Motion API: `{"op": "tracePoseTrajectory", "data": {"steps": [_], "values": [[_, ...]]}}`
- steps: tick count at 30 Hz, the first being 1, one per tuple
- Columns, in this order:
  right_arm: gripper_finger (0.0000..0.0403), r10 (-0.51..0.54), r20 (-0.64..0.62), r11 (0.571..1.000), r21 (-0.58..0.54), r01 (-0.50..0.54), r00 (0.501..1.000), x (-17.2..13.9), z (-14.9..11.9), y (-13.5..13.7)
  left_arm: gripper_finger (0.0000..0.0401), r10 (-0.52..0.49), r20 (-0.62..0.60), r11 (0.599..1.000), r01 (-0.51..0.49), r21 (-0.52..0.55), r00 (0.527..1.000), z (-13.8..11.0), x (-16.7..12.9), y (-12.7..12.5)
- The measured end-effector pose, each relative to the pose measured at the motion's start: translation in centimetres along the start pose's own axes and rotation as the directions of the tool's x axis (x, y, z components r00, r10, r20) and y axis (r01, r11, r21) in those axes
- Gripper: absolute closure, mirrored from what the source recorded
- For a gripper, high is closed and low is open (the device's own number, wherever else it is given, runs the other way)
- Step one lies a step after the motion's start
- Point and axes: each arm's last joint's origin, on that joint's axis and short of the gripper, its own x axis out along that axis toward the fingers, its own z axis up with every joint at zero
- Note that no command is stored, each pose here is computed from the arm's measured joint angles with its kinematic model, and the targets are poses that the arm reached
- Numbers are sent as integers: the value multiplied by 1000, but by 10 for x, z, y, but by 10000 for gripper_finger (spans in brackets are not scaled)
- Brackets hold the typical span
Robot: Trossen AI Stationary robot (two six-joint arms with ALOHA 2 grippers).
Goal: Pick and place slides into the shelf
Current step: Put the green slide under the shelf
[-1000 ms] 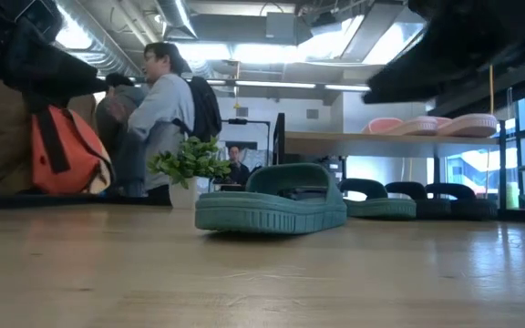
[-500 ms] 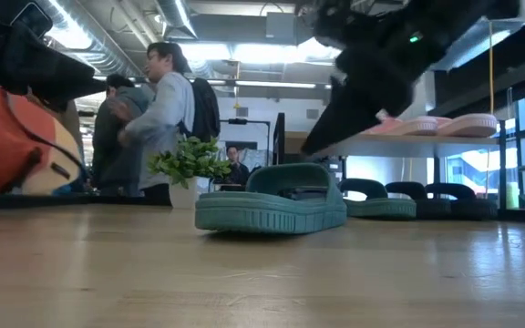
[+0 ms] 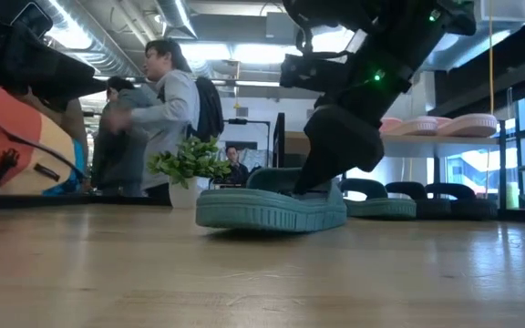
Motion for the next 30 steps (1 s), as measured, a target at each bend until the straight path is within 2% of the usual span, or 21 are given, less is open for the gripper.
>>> {"op": "tracePoseTrajectory", "data": {"steps": [17, 21, 30], "values": [[347, -70, -30, 997, -37, 68, 997, 0, -4, -6, 233, 1, 0, 1000, -1, 2, 1000, 0, 0, 0], [378, -94, -36, 994, -51, 93, 995, 0, -6, -7, 233, 1, 0, 999, -1, 39, 1000, 0, 0, 0], [388, -119, -58, 990, -78, 115, 991, -8, -8, -11, 233, 1, 0, 999, -1, 53, 1000, 0, 0, 0]]}}
